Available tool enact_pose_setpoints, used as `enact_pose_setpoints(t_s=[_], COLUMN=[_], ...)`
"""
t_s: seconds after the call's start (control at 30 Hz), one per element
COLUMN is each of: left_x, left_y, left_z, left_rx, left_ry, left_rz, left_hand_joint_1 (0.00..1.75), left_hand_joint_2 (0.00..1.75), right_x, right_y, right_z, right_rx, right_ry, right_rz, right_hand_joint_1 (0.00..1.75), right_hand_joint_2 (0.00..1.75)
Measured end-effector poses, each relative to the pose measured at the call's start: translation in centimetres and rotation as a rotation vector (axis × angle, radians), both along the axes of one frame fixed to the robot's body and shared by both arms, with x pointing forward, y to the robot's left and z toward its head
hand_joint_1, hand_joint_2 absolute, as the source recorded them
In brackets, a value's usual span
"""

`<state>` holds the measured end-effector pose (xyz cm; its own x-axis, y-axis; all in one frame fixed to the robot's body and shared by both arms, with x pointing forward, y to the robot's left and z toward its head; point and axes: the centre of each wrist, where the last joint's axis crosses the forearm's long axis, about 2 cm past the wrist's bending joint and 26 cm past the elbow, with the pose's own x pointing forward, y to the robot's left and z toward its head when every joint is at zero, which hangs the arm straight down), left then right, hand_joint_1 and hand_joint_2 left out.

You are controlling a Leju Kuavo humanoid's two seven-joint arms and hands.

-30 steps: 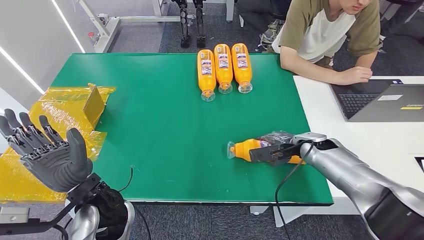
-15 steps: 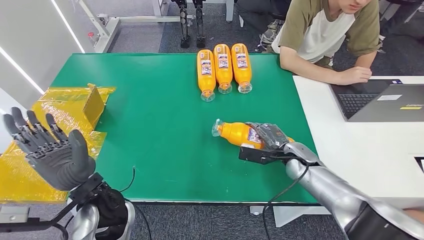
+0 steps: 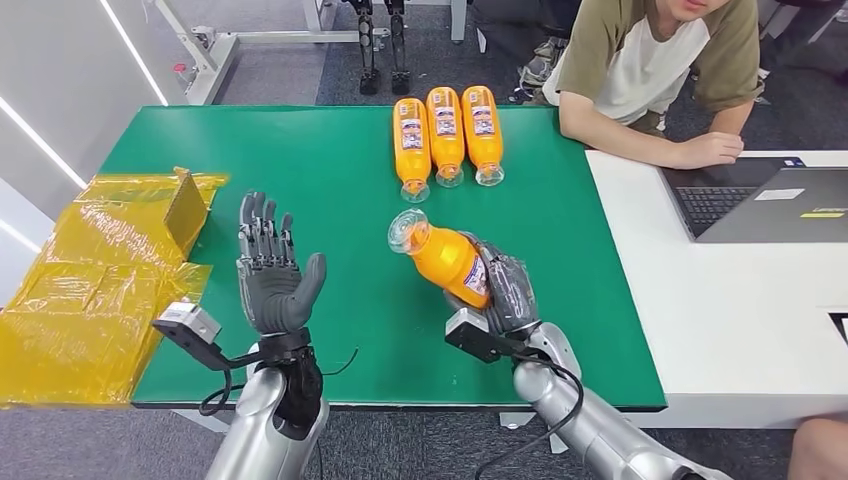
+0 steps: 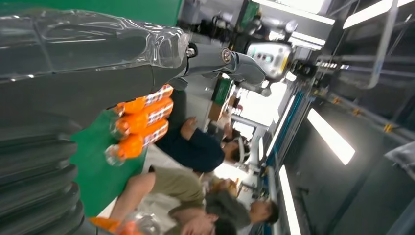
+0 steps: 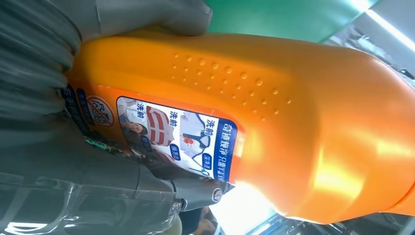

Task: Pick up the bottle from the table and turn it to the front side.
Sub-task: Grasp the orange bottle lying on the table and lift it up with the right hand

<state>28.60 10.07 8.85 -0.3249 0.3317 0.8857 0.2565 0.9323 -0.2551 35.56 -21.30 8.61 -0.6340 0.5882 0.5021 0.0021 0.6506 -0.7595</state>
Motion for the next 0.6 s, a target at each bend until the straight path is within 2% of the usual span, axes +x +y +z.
enact_pose_setpoints(t_s=[0.23, 0.6], left_x=[-0.4, -0.8], left_y=[-1.4, -2.4], left_z=[-0.9, -1.4], left_rx=[0.046, 0.083], left_ry=[0.034, 0.062], left_rz=[-0.132, -0.234], left_hand_joint_1=[0.0, 0.0], left_hand_joint_2=[1.75, 1.75], right_x=[-1.2, -2.8], right_y=[2.2, 4.8], right_z=[-0.1, -0.4], right_rx=[0.046, 0.036], right_ry=[0.014, 0.081], right_rz=[0.067, 0.179], right_hand_joint_1=[1.75, 1.75], right_hand_joint_2=[1.75, 1.75])
